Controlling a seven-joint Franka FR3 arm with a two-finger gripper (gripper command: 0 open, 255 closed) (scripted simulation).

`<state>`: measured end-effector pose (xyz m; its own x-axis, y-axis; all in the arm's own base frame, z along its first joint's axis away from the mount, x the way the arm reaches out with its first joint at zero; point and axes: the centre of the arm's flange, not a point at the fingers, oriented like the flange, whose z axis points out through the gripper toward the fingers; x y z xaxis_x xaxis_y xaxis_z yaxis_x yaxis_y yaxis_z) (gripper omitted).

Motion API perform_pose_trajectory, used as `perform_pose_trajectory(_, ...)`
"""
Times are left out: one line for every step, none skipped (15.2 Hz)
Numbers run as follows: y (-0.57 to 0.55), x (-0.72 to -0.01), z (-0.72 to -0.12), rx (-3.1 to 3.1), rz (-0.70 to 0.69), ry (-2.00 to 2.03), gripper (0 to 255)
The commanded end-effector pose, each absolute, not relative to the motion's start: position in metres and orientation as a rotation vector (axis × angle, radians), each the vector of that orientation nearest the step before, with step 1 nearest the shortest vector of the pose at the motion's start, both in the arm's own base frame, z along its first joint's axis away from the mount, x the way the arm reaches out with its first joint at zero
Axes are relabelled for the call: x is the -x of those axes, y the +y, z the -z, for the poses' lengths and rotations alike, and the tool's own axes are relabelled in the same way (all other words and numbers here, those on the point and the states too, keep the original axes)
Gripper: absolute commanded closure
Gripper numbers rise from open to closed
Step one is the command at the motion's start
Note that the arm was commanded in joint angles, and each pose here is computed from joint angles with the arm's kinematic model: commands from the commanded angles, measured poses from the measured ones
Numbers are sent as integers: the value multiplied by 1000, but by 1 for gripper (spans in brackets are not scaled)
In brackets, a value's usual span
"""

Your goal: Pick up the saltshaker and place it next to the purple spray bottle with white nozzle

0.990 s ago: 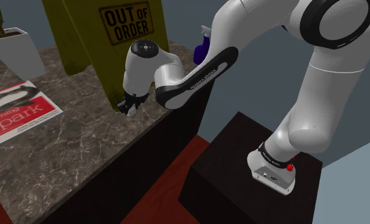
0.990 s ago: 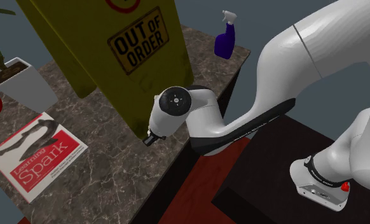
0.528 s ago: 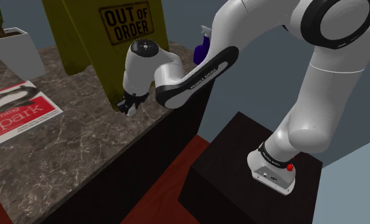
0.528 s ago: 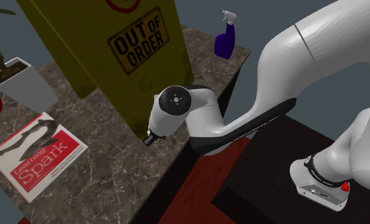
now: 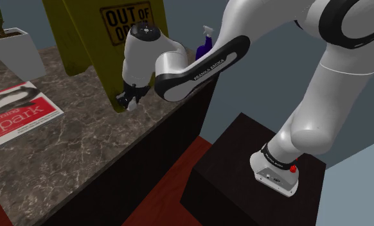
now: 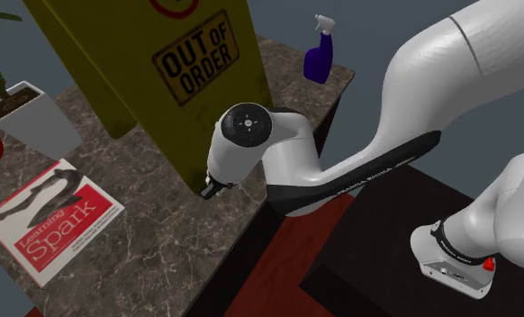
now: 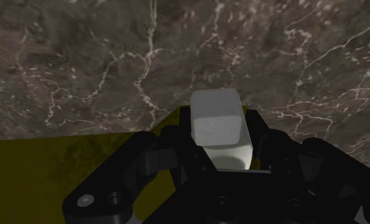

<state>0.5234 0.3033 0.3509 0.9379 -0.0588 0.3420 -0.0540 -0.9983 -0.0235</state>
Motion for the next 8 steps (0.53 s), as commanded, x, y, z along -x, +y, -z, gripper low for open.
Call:
perform_pose_trajectory(303, -523, -361, 3079, 543, 90, 255)
perform_pose_trajectory(303, -523, -366, 3079, 543, 90, 255)
perform_pose_trajectory(303, -523, -371, 3079, 543, 90, 255)
perform_pose_trajectory(303, -523, -376, 3079, 543, 90, 255)
perform_pose_trajectory(303, -523, -382, 3079, 543, 90, 255)
perform_pose_trajectory(303, -523, -387, 3079, 543, 90, 255)
perform_pose_trajectory(303, -523, -392, 3079, 543, 90, 255)
perform_pose_trajectory(303, -523, -397, 3079, 543, 90, 255)
